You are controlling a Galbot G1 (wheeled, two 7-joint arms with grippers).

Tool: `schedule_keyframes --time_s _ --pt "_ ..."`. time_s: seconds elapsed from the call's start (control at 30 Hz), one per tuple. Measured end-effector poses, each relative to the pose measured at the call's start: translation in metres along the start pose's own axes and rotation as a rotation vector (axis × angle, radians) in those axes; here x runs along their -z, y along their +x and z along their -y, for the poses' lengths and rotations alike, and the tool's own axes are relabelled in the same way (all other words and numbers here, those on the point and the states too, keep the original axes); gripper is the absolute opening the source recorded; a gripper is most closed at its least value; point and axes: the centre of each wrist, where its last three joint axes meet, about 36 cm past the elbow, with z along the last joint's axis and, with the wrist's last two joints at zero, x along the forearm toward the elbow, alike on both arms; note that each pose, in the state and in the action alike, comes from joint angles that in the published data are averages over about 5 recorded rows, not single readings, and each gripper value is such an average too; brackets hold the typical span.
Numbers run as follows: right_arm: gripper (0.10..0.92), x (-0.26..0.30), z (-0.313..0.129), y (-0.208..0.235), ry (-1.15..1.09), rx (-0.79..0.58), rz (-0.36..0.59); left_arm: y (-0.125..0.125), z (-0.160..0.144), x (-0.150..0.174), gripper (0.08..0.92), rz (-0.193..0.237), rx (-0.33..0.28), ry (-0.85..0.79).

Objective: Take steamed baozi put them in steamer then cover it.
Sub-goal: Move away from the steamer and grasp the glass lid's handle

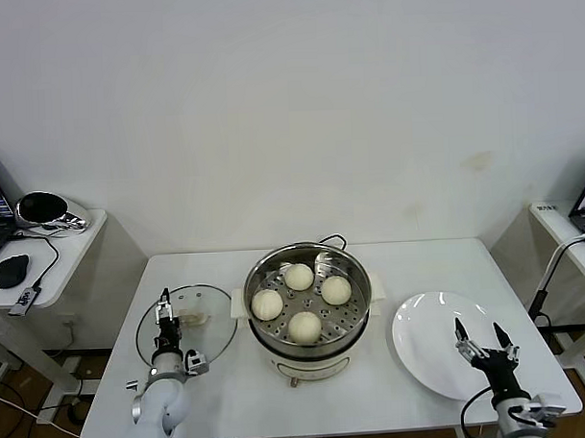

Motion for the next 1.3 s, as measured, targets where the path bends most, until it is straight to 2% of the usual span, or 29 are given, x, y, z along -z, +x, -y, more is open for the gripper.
schedule_keyframes --time_s 0.77,0.87,1.3 --pt "0.823 -0.009 0.001 -0.001 0.004 -0.008 -0.009 -0.017 0.001 0.014 0.817 -0.033 -0.008 0.036" --pt "0.823 -0.01 0.002 0.0 0.005 -0.008 -0.011 -0.017 0.003 0.014 0.766 -0.032 -0.014 0.039" --pt "0.823 -0.009 0.004 0.0 0.018 -0.008 -0.012 -0.012 0.015 0.012 0.389 -0.01 -0.038 0.033"
